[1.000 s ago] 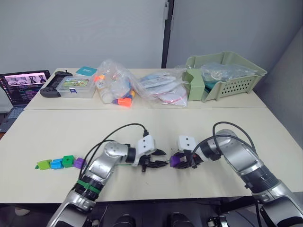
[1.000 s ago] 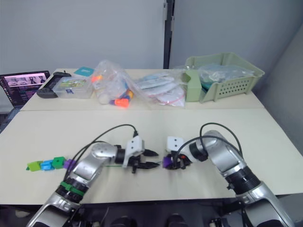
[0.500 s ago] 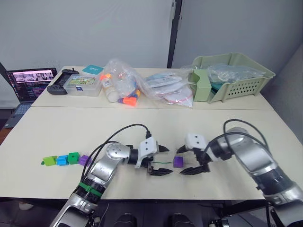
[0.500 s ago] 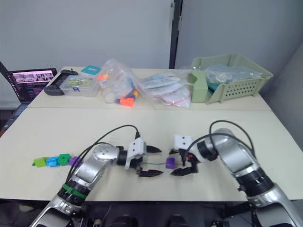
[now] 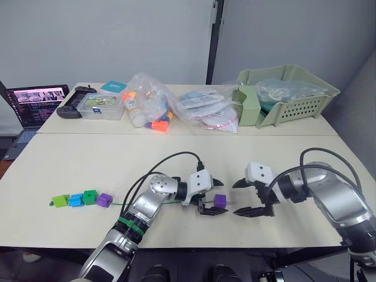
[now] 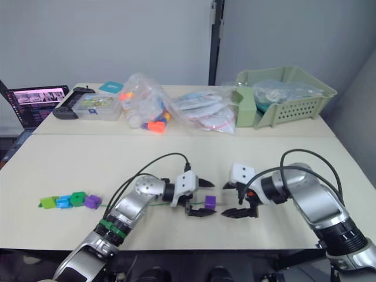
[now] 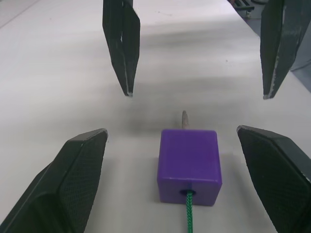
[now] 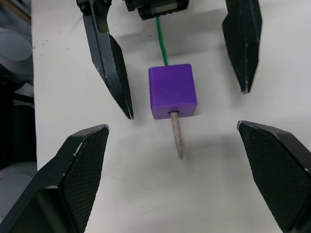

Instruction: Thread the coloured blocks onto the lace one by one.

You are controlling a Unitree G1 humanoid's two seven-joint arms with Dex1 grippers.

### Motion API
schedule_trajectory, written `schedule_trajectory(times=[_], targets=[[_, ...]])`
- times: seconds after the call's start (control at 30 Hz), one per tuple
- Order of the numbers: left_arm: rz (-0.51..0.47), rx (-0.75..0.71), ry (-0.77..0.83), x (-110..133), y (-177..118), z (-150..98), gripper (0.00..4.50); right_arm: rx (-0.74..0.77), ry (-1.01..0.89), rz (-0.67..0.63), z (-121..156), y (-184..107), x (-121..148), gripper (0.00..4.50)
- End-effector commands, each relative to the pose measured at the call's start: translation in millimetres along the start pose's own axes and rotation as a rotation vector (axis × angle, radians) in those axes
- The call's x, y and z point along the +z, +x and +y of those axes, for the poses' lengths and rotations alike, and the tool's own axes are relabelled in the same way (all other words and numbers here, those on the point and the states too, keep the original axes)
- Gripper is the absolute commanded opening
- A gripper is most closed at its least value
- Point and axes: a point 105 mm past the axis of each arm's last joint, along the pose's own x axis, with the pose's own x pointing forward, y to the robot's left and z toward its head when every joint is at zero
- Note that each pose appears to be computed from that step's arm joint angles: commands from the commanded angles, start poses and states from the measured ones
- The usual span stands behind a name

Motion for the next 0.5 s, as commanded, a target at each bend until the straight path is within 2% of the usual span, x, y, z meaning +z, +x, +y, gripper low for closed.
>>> schedule_trajectory(times=[0.03, 0.23, 0.27, 0.5], targets=[[-0.006, -0.028, 0.05, 8.9, 2.4, -0.2, 3.33, -0.049, -0.047, -0.02, -3.8, -9.4, 8.8, 4.5], [0.005, -0.044, 0.041, 5.6, -1.3, -3.8, 1.32, -0.057, -0.066, 0.023, -5.7, -1.7, -7.1, 4.5], [0.006, -0.044, 0.041, 5.0, -1.8, -4.3, 1.18, -0.056, -0.067, 0.032, -5.6, 1.3, -10.2, 4.5], [0.044, -0.065, 0.046, -1.5, -6.5, -7.7, 1.18, -0.063, -0.07, 0.048, -8.4, 19.7, -19.3, 4.5]])
